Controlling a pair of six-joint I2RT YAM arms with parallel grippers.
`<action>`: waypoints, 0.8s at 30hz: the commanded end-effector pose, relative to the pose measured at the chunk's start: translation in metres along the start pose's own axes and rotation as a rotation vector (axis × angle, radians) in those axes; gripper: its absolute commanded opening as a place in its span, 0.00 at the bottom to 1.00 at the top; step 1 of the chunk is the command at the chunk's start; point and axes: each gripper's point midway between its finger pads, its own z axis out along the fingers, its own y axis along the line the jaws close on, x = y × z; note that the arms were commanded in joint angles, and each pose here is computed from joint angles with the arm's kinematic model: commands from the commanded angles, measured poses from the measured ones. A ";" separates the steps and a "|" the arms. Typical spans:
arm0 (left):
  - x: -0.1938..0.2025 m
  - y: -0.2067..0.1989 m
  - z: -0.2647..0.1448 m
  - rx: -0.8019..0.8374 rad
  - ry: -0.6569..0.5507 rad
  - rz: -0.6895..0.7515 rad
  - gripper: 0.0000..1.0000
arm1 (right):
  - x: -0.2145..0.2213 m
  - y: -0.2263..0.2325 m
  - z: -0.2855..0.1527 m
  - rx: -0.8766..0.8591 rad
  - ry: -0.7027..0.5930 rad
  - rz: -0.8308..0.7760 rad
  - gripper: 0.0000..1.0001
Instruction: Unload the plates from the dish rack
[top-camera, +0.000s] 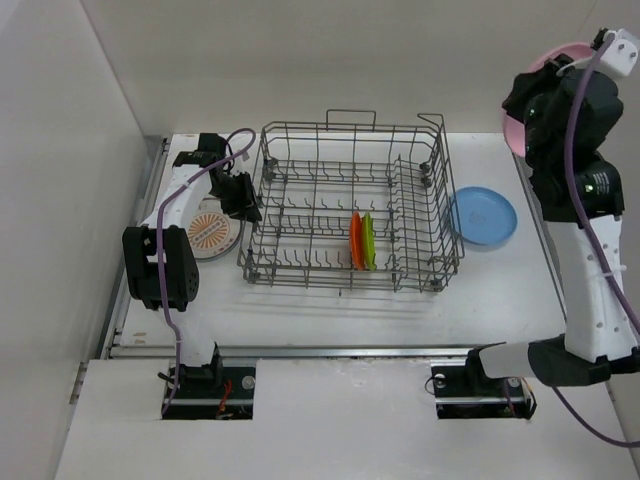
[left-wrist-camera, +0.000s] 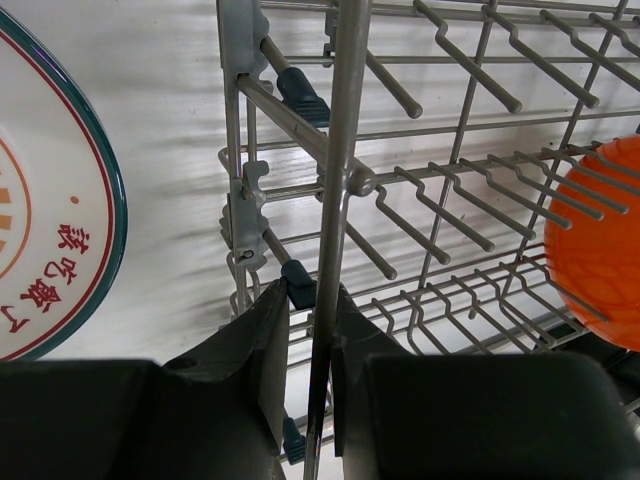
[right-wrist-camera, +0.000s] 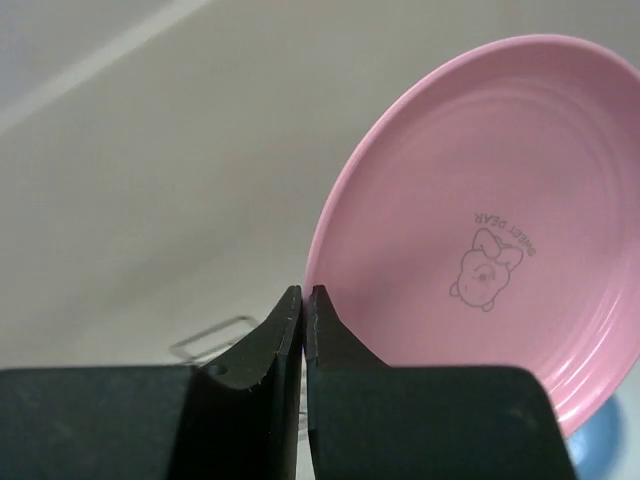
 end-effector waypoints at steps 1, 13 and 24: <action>-0.003 -0.019 -0.022 0.061 -0.024 -0.002 0.00 | 0.093 -0.098 0.028 0.370 0.223 -0.269 0.00; -0.002 -0.013 -0.022 0.030 -0.023 0.012 0.00 | 0.229 -0.197 0.093 0.450 0.522 -0.218 0.00; -0.006 -0.007 -0.029 0.001 -0.050 0.020 0.00 | 0.312 -0.212 0.116 0.422 0.703 -0.083 0.00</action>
